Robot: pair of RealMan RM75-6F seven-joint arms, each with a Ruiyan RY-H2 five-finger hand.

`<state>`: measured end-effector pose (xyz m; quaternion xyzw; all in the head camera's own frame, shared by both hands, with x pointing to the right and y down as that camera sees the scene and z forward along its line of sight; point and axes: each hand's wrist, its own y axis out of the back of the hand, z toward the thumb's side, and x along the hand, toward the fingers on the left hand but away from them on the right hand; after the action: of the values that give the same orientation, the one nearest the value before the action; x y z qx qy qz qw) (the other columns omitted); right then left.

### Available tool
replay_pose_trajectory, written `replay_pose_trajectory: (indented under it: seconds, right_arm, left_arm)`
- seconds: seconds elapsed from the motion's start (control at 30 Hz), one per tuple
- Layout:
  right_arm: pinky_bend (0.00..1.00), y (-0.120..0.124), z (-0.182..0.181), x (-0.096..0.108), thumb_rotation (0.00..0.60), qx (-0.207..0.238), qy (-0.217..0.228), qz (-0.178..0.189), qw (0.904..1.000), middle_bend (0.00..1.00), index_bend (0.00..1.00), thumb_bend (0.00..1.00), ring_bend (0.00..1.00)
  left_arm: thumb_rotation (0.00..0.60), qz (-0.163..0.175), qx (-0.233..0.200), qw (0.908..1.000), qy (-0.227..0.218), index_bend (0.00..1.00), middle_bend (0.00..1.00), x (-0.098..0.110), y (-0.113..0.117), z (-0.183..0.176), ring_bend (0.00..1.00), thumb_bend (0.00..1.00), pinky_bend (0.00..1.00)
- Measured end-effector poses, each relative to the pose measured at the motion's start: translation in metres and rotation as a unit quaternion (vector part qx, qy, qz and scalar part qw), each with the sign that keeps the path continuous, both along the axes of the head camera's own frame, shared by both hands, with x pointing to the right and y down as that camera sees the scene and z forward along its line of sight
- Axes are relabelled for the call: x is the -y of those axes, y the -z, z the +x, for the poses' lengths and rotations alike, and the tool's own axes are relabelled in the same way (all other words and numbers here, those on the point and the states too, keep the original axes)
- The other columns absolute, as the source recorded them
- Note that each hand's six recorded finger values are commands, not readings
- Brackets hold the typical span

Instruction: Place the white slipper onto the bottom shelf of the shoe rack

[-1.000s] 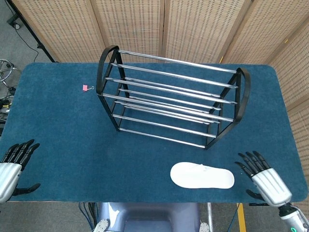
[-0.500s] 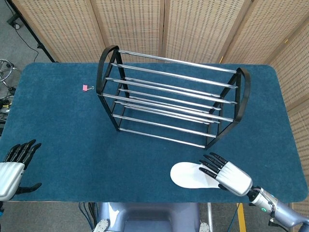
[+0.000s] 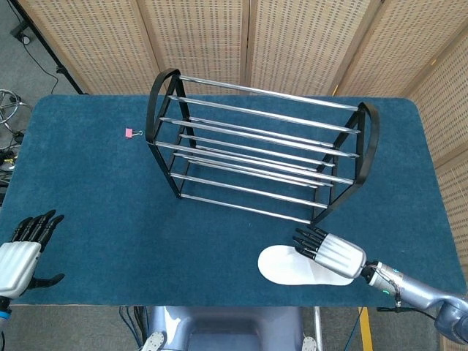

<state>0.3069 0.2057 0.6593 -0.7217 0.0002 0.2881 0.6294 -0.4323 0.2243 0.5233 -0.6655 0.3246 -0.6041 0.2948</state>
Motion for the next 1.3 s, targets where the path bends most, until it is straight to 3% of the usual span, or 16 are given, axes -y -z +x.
replay_pose_trajectory:
  seconds: [0.4,0.77,0.93,1.3]
  right_arm:
    - [0.27,-0.011,-0.029,-0.002,0.600,0.059,0.025,-0.011,0.9979,0.29,0.32,0.04,0.21]
    - [0.36,-0.020,-0.044,-0.007,0.600,0.068,0.039,-0.024,0.9966,0.40,0.43,0.19,0.32]
    - [0.41,-0.017,-0.047,-0.008,0.600,0.080,0.039,-0.026,0.9957,0.45,0.48,0.21,0.37]
    - [0.50,-0.013,-0.047,-0.019,0.600,0.100,0.034,-0.038,0.9937,0.53,0.59,0.54,0.44]
  left_arm:
    - [0.600,-0.004,0.006,1.0000,0.002,0.00,0.00,0.000,-0.003,-0.001,0.00,0.00,0.00]
    - [0.600,-0.003,0.003,1.0000,0.006,0.00,0.00,0.000,-0.002,-0.003,0.00,0.00,0.00]
    - [0.600,-0.001,0.001,1.0000,0.006,0.00,0.00,0.000,-0.001,-0.002,0.00,0.00,0.00]
    - [0.600,-0.001,-0.001,1.0000,0.005,0.00,0.00,0.000,0.000,-0.001,0.00,0.00,0.00]
